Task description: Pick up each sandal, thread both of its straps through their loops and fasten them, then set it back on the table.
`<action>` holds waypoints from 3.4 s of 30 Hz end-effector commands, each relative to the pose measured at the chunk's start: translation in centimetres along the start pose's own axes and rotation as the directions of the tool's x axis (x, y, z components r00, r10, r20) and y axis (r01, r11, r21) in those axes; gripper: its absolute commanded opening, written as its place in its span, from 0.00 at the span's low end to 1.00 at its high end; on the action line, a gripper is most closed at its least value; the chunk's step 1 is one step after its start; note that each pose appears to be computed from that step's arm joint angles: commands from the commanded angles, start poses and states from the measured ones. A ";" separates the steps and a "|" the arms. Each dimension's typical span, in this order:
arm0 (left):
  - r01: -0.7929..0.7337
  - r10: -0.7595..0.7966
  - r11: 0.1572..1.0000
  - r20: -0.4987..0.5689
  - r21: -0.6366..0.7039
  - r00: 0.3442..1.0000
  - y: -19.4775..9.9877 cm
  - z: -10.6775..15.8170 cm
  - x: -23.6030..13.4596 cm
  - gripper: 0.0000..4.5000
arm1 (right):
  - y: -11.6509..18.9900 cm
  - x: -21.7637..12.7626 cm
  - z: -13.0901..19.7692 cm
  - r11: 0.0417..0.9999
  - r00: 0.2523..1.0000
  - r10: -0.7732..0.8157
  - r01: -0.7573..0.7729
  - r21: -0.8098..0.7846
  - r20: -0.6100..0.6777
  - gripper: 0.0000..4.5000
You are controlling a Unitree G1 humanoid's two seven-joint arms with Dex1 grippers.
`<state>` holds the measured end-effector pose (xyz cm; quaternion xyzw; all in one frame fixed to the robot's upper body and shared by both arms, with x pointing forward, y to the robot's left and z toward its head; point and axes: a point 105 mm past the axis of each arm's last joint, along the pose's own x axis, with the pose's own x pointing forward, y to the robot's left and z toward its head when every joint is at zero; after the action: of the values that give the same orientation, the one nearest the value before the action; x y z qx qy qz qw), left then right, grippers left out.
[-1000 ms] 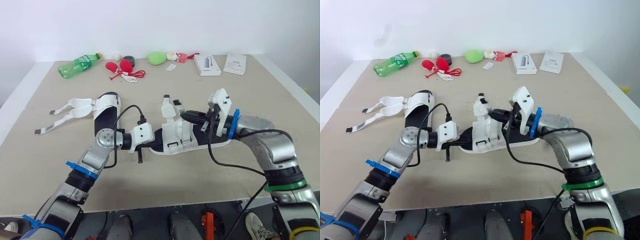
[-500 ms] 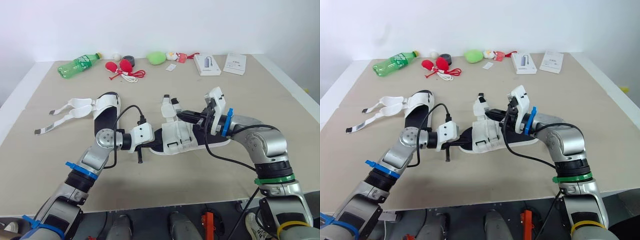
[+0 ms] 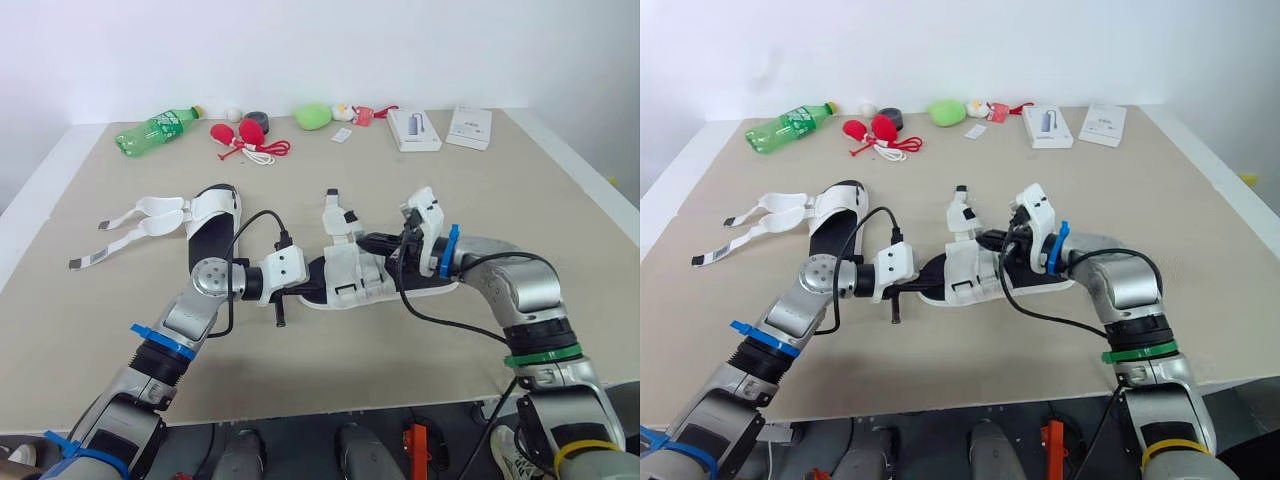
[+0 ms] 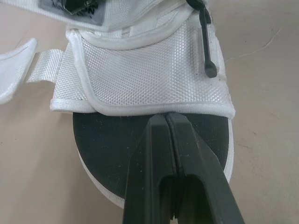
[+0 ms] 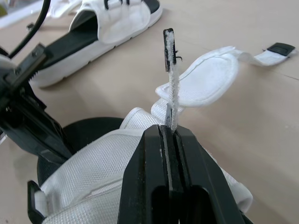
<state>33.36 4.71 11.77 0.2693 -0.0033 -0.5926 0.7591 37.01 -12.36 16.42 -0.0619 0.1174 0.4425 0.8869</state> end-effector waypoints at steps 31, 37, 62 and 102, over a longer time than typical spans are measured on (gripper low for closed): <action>0.021 -0.021 1.000 -0.020 -0.008 1.000 -0.7 -0.4 0.2 0.00 | -1.4 2.0 1.3 0.989 0.992 -0.096 0.085 -0.124 -0.082 0.00; 0.032 -0.032 0.999 -0.004 -0.014 0.999 -1.0 -0.2 0.2 0.00 | -1.3 1.6 -0.6 0.991 0.974 -0.095 0.073 -0.111 -0.205 0.00; 0.177 -0.177 0.984 0.013 0.015 0.984 -2.7 -0.1 -0.5 0.00 | -2.4 -0.4 1.5 0.989 0.983 -0.141 0.145 0.022 -0.122 0.20; 0.129 -0.129 0.992 0.008 0.012 0.992 -2.3 -0.1 -0.9 0.00 | 1.1 6.6 10.6 0.814 0.948 0.239 -0.314 0.489 0.211 1.00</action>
<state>30.85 4.80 11.53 0.2658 -0.0067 -0.6508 0.7111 41.69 -4.95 21.84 0.2192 0.2192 0.4959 0.8112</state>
